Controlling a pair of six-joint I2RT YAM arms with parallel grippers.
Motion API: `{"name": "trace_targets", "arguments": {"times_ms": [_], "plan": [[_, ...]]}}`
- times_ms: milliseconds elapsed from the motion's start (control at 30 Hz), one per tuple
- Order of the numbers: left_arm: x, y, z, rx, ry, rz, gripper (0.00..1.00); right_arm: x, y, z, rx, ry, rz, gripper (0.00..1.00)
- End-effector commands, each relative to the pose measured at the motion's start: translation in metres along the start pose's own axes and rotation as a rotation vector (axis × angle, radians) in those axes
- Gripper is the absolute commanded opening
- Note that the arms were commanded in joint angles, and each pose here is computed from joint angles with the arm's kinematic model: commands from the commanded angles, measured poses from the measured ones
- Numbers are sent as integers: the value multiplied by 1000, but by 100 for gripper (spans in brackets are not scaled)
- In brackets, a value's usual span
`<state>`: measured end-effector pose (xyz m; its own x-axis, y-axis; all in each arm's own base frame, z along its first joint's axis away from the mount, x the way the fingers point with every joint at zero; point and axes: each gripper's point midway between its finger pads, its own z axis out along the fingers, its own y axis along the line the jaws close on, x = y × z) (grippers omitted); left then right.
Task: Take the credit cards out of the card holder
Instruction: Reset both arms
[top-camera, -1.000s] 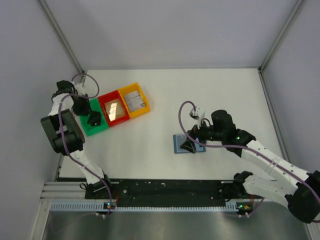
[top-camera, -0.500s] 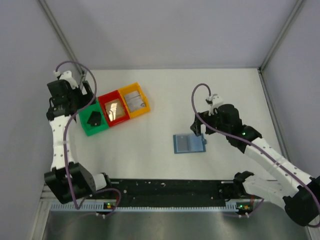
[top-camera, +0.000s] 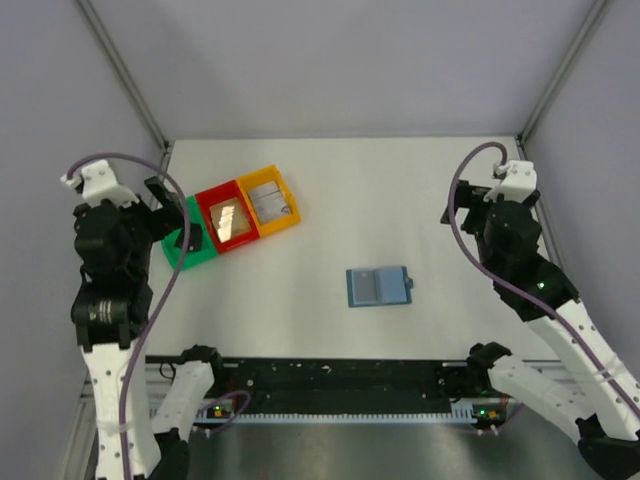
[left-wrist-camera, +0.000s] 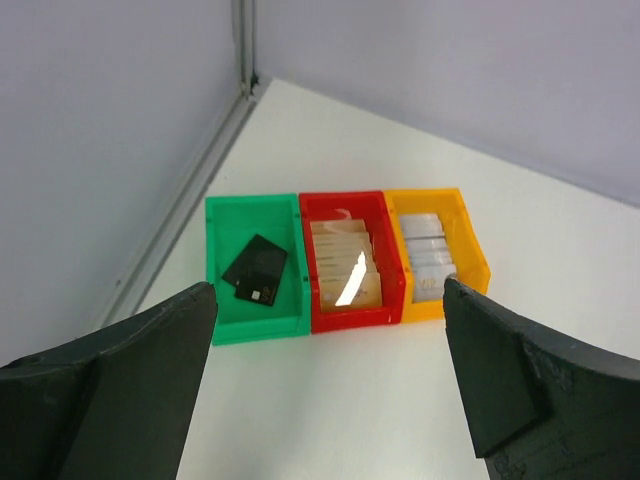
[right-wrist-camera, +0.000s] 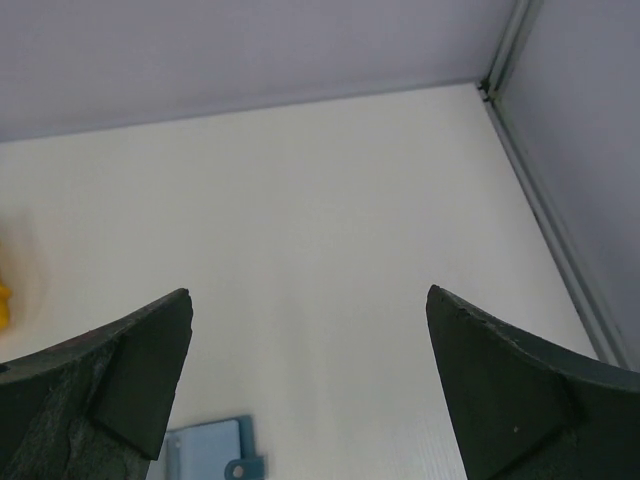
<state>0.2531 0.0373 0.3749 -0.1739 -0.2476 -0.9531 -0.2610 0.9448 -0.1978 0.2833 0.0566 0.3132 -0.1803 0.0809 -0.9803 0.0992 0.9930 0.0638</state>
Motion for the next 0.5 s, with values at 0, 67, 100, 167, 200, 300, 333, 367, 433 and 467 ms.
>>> {"name": "trace_targets", "arguments": {"times_ms": [0, 67, 100, 167, 200, 300, 333, 367, 433, 467], "plan": [[-37, 32, -60, -171, -142, 0, 98, -52, -38, -21, 152, -140, 13, 99], [-49, 36, -74, -185, -184, -1, 98, -64, -46, -28, 173, -172, -1, 99], [-52, 36, -79, -186, -193, 6, 98, -69, -49, -31, 181, -188, -5, 99], [-62, 35, -88, -172, -221, 15, 98, -75, -57, -37, 207, -206, -24, 99], [-66, 35, -93, -170, -232, 20, 98, -80, -61, -41, 218, -219, -16, 99], [-76, 40, -102, -190, -263, 22, 98, -88, -69, -50, 236, -243, -24, 99], [-77, 41, -105, -190, -271, 18, 98, -88, -70, -51, 239, -246, -23, 99], [-77, 42, -106, -191, -275, 18, 98, -90, -71, -53, 240, -254, -20, 98], [-77, 42, -108, -181, -285, 22, 98, -91, -72, -54, 240, -260, -16, 99], [-75, 42, -109, -180, -285, 23, 97, -91, -73, -55, 240, -264, -12, 98]]}}
